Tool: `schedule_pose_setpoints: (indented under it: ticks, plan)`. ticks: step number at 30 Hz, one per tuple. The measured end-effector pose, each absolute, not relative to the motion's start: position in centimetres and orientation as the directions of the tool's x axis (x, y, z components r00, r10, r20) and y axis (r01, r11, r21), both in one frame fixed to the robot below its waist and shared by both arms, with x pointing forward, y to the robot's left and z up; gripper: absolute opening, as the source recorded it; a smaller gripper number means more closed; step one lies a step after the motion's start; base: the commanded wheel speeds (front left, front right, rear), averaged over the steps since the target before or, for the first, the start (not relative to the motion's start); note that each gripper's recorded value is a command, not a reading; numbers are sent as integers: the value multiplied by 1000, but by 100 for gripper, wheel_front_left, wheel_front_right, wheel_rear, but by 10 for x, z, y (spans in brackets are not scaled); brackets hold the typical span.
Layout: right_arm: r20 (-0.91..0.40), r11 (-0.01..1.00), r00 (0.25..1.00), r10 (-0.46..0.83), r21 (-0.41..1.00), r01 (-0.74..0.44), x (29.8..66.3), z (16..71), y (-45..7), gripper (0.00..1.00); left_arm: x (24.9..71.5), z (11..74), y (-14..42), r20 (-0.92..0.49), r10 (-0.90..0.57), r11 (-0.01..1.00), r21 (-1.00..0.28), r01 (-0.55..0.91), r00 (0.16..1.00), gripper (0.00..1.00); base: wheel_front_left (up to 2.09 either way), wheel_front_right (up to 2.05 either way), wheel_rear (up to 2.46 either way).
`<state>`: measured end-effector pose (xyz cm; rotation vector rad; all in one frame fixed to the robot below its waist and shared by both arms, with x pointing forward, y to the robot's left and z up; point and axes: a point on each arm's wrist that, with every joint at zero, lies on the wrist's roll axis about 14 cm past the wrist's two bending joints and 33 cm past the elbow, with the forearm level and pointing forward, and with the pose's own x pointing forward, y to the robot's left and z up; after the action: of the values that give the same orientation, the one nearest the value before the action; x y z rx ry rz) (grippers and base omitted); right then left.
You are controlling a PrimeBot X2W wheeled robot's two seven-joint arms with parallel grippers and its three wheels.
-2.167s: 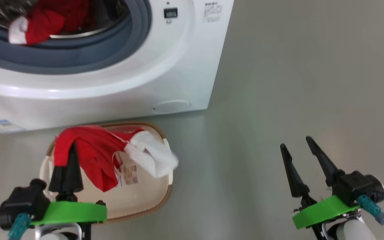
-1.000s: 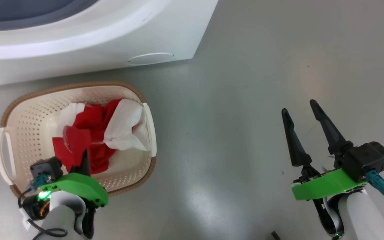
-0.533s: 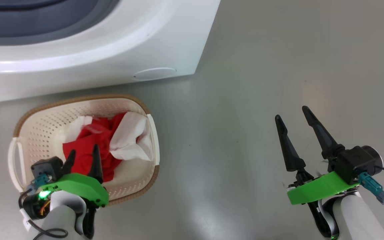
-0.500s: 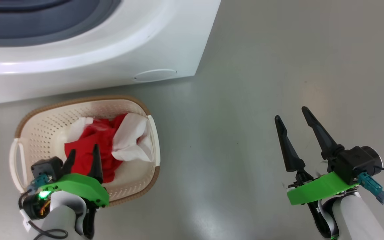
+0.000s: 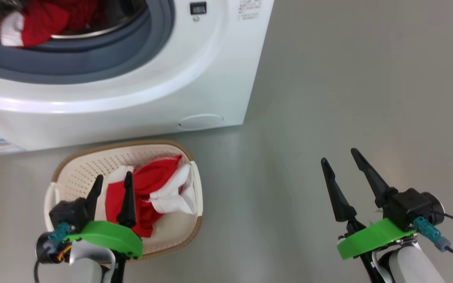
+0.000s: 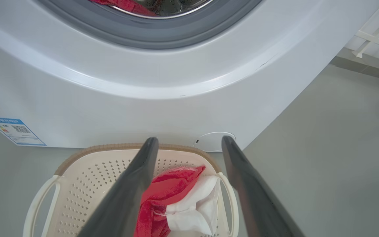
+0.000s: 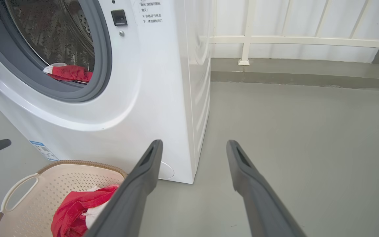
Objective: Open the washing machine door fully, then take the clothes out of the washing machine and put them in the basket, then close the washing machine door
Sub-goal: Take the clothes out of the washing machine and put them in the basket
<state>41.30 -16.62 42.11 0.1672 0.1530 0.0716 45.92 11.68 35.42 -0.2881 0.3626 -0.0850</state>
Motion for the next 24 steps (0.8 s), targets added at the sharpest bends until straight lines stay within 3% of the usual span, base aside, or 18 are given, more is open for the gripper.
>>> schedule_pose_setpoints:
  ticks: [12,24]
  plan:
    - [-104,980,990,97,182,-77,389,442,-160,100,438,458,122,-54,-113,980,-169,103,992,100,0,0,0]
    - [-78,980,993,91,182,-76,366,454,-161,100,394,496,132,37,-95,986,-131,99,995,100,0,0,0]
